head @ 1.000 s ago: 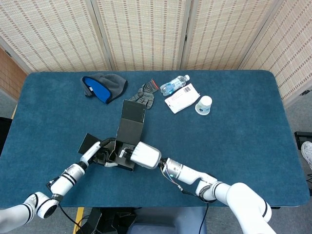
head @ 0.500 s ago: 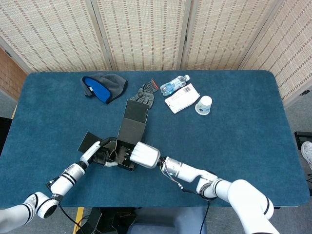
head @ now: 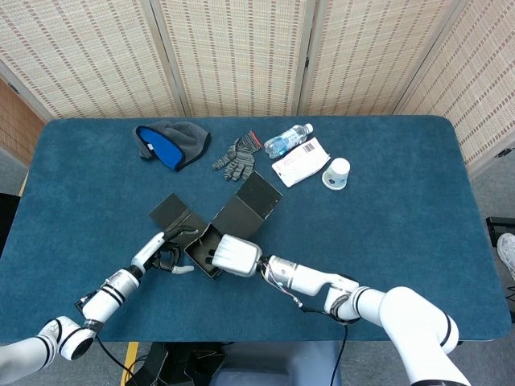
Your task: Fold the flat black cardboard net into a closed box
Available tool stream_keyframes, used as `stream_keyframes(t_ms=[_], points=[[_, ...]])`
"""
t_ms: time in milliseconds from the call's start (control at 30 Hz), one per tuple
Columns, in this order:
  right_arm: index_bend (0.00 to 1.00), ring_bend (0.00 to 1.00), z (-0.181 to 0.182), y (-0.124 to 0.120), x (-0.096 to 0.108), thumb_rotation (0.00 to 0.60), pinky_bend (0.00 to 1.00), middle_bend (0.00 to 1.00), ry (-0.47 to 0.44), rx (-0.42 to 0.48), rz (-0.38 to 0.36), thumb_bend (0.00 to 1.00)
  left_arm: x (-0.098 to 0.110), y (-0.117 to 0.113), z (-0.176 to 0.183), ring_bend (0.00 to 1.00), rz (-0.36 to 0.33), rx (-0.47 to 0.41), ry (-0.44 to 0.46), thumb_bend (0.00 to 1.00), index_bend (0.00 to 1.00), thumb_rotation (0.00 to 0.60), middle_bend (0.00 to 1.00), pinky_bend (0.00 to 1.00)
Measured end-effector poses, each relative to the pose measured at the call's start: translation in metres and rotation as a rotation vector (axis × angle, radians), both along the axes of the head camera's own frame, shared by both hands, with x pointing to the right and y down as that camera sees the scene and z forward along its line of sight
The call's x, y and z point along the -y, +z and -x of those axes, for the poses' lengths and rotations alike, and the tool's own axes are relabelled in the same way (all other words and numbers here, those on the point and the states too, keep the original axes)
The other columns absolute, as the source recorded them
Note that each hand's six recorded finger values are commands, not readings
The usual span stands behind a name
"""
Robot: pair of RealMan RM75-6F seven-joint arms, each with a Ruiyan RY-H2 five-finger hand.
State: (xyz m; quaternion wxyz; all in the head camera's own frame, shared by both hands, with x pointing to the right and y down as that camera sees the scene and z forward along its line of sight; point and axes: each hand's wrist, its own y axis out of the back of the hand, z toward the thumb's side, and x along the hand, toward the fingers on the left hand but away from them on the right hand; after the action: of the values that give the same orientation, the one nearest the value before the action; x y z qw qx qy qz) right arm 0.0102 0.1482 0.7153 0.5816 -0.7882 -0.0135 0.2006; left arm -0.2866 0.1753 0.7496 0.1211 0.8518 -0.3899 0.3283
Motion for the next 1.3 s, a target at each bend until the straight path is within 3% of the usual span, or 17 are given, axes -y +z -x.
stream_keyframes(t_ms=[433, 667, 767, 900, 1000, 1167, 1300], points=[[0.69, 0.83, -0.003, -0.003, 0.005, 0.600, 1.00, 0.62, 0.012, -0.011, 0.044, 0.36, 0.001, 0.000, -0.002, 0.66, 0.006, -0.006, 0.005, 0.09, 0.19, 0.600, 0.20, 0.69], [0.68, 0.82, -0.004, -0.005, 0.010, 0.600, 1.00, 0.54, -0.002, -0.030, 0.039, 0.36, 0.000, -0.001, -0.002, 0.66, 0.007, -0.007, 0.003, 0.09, 0.19, 0.600, 0.20, 0.69], [0.60, 0.81, -0.005, -0.007, 0.012, 0.600, 1.00, 0.46, -0.014, -0.041, 0.022, 0.32, -0.001, -0.001, -0.003, 0.66, 0.009, -0.009, 0.003, 0.09, 0.19, 0.600, 0.20, 0.69], [0.39, 0.79, -0.005, -0.011, 0.015, 0.600, 1.00, 0.36, -0.033, -0.052, -0.013, 0.25, -0.003, -0.002, -0.003, 0.66, 0.009, -0.009, 0.008, 0.09, 0.19, 0.600, 0.20, 0.69], [0.30, 0.76, -0.006, -0.013, 0.016, 0.600, 1.00, 0.27, -0.045, -0.054, -0.043, 0.21, -0.005, -0.003, -0.002, 0.66, 0.007, -0.007, 0.010, 0.09, 0.19, 0.600, 0.20, 0.69], [0.22, 0.72, -0.009, -0.018, 0.018, 0.600, 1.00, 0.20, -0.041, -0.055, -0.099, 0.18, -0.006, -0.006, 0.001, 0.65, 0.002, 0.003, 0.017, 0.09, 0.16, 0.600, 0.20, 0.69], [0.19, 0.72, -0.018, -0.029, 0.024, 0.600, 1.00, 0.19, 0.038, -0.020, -0.092, 0.17, -0.008, -0.010, 0.004, 0.64, -0.015, 0.020, 0.028, 0.09, 0.12, 0.600, 0.18, 0.69]])
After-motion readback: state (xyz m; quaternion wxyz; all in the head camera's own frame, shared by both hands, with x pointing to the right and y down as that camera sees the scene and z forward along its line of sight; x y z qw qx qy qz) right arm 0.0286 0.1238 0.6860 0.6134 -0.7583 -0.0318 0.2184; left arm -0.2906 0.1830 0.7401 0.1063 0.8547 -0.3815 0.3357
